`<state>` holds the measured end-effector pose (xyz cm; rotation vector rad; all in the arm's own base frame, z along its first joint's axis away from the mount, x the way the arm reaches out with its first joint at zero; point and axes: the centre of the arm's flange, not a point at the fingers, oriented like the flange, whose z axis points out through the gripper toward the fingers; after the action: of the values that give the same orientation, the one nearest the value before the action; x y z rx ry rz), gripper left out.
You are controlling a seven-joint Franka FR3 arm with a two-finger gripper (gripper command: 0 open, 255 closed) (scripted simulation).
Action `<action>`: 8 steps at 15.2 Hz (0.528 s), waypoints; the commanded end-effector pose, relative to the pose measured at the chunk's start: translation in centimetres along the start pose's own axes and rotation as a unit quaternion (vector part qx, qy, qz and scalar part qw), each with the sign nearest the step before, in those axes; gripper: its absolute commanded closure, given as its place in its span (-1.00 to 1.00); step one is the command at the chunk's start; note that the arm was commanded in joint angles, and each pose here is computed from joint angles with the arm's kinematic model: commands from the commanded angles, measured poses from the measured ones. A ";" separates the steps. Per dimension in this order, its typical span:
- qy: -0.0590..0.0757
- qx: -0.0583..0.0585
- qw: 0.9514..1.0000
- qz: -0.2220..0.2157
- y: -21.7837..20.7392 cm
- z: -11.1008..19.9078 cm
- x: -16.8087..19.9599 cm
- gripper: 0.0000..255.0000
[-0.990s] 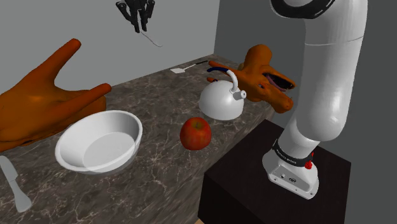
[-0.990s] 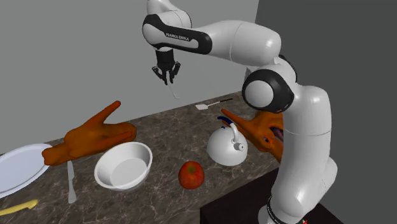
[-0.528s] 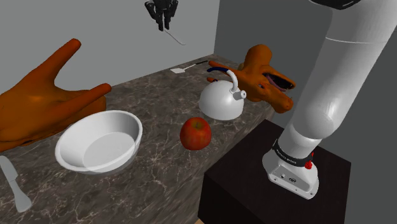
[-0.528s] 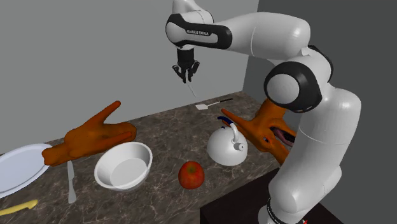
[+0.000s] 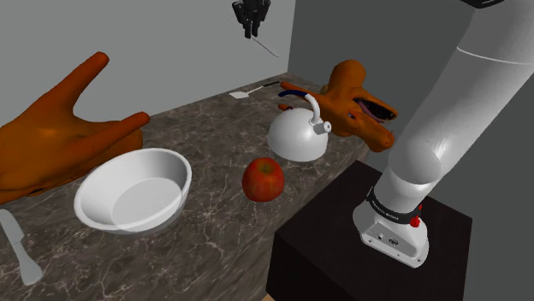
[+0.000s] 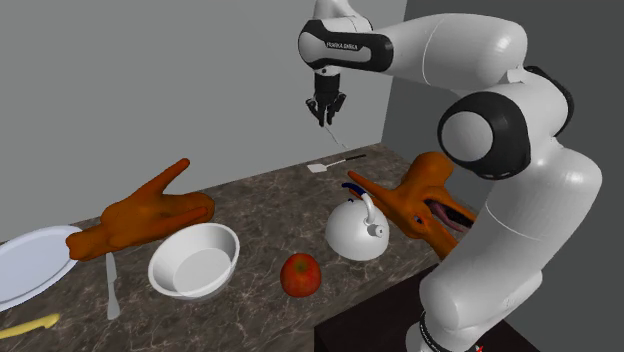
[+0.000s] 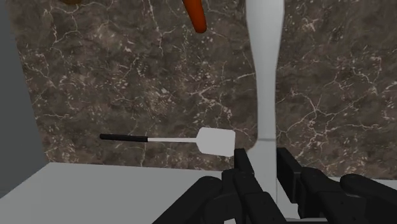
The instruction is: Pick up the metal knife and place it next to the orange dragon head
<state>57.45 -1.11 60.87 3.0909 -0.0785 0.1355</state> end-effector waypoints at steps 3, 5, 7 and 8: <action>0.000 0.000 1.000 -0.001 5.0 0.1 -1.3 1.00; 0.000 0.000 1.000 -0.001 7.6 0.2 -2.0 1.00; 0.000 0.000 1.000 -0.001 10.1 0.2 -2.6 1.00; 0.000 0.000 1.000 -0.001 11.4 0.3 -2.9 1.00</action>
<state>54.48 -11.29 60.69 3.0907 -0.0784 0.1352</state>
